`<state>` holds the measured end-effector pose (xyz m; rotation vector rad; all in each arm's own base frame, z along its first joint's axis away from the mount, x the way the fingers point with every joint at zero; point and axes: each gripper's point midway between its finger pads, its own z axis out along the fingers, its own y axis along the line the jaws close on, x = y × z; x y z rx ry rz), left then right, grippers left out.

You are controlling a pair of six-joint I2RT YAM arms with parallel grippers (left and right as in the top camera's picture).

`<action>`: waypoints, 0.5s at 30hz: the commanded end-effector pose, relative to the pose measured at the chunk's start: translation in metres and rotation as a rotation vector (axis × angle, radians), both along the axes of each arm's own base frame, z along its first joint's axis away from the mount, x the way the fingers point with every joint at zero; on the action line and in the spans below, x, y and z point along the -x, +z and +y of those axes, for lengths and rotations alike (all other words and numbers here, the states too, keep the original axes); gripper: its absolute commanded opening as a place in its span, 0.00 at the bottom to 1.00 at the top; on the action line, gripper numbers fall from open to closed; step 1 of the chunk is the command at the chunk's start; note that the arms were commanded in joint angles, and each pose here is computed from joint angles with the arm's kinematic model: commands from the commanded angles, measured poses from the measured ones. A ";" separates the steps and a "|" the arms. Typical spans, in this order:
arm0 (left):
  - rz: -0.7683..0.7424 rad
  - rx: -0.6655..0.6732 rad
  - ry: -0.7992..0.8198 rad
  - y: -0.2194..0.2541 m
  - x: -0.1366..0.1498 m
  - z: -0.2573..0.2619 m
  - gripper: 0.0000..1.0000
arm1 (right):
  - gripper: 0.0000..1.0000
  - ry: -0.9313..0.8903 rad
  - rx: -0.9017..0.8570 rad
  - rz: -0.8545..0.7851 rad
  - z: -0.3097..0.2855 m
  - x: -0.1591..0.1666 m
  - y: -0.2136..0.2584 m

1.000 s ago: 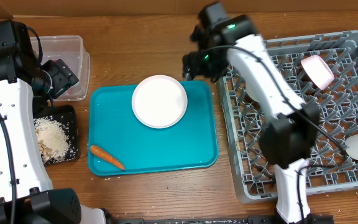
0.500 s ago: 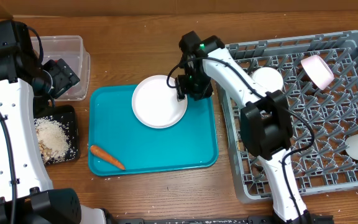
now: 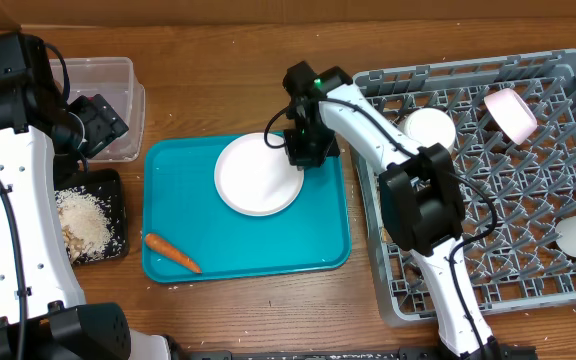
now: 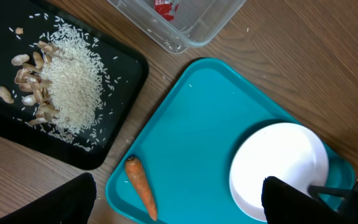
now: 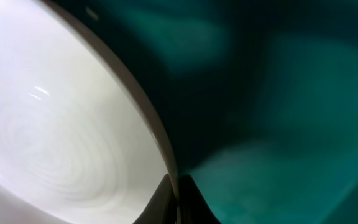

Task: Sort waste into correct bins and load items into the dishwasher
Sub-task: 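Reach the right gripper to the white plate and grasp its rim, then lift the white plate and carry it to the rack's right side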

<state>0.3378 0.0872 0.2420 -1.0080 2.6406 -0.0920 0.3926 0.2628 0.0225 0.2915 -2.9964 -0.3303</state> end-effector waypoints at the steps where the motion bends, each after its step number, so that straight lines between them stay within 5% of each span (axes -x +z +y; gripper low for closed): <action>1: -0.020 0.008 0.004 0.005 -0.002 -0.002 0.87 | 0.04 -0.071 0.017 -0.192 -0.028 -0.048 0.062; 7: -0.027 0.004 0.005 0.006 -0.003 -0.001 0.87 | 0.04 -0.168 0.084 -0.492 -0.099 -0.089 0.181; 15: -0.033 0.001 0.005 0.006 -0.005 0.000 0.87 | 0.04 -0.428 0.529 -0.737 -0.265 -0.095 0.269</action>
